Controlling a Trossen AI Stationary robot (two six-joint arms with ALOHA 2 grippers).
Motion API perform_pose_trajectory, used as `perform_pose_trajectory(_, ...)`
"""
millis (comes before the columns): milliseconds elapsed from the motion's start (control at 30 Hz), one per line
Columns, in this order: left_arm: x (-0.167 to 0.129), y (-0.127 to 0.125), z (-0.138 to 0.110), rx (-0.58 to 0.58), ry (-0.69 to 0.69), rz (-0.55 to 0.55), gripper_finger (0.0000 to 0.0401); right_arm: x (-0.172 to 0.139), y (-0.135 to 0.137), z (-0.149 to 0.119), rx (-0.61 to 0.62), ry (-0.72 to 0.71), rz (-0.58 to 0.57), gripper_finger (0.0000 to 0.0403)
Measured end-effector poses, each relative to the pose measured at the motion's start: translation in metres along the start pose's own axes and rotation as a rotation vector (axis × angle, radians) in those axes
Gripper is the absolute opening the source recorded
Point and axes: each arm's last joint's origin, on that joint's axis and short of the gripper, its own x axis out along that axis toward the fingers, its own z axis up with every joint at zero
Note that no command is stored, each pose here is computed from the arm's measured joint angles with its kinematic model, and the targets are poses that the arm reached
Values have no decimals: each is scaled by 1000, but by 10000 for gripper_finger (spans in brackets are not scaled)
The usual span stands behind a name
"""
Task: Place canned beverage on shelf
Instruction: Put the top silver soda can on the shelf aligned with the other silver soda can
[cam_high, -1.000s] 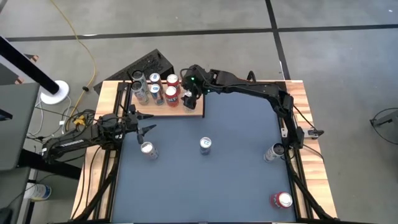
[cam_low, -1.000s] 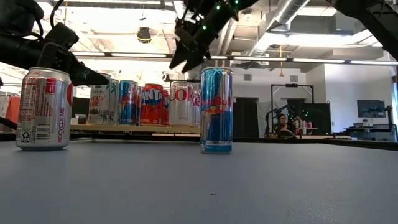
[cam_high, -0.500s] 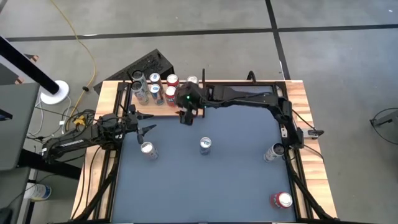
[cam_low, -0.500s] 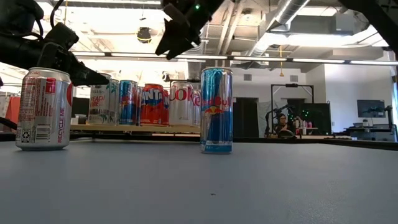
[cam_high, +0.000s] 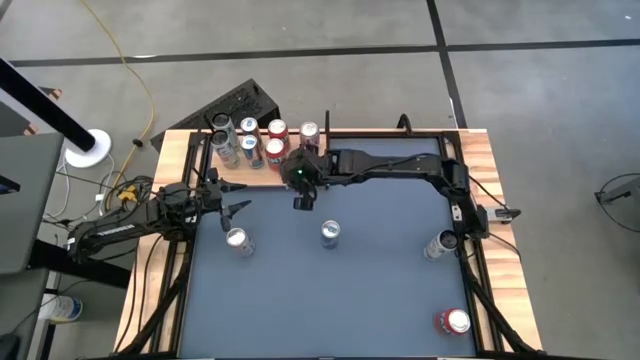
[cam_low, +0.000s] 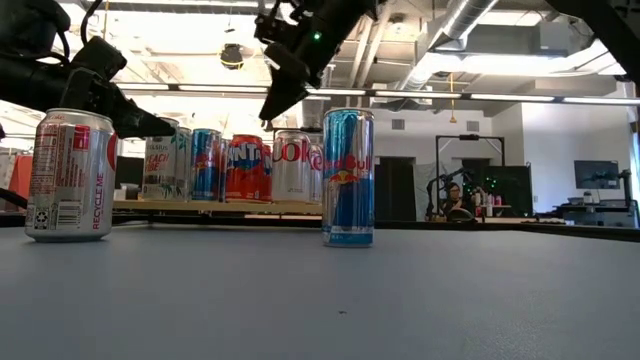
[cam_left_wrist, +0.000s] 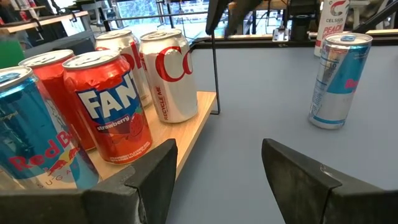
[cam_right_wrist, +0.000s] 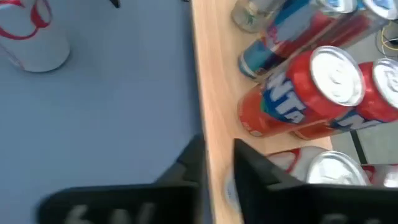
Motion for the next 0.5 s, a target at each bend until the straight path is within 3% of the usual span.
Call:
perform_pose_trajectory(100,0,0,0,0,0,0,225,3,-5,-5,10,15,-6,9)
perform_pose_trajectory(500,0,0,0,0,0,0,225,25,-13,-22,55,-6,-61,1)
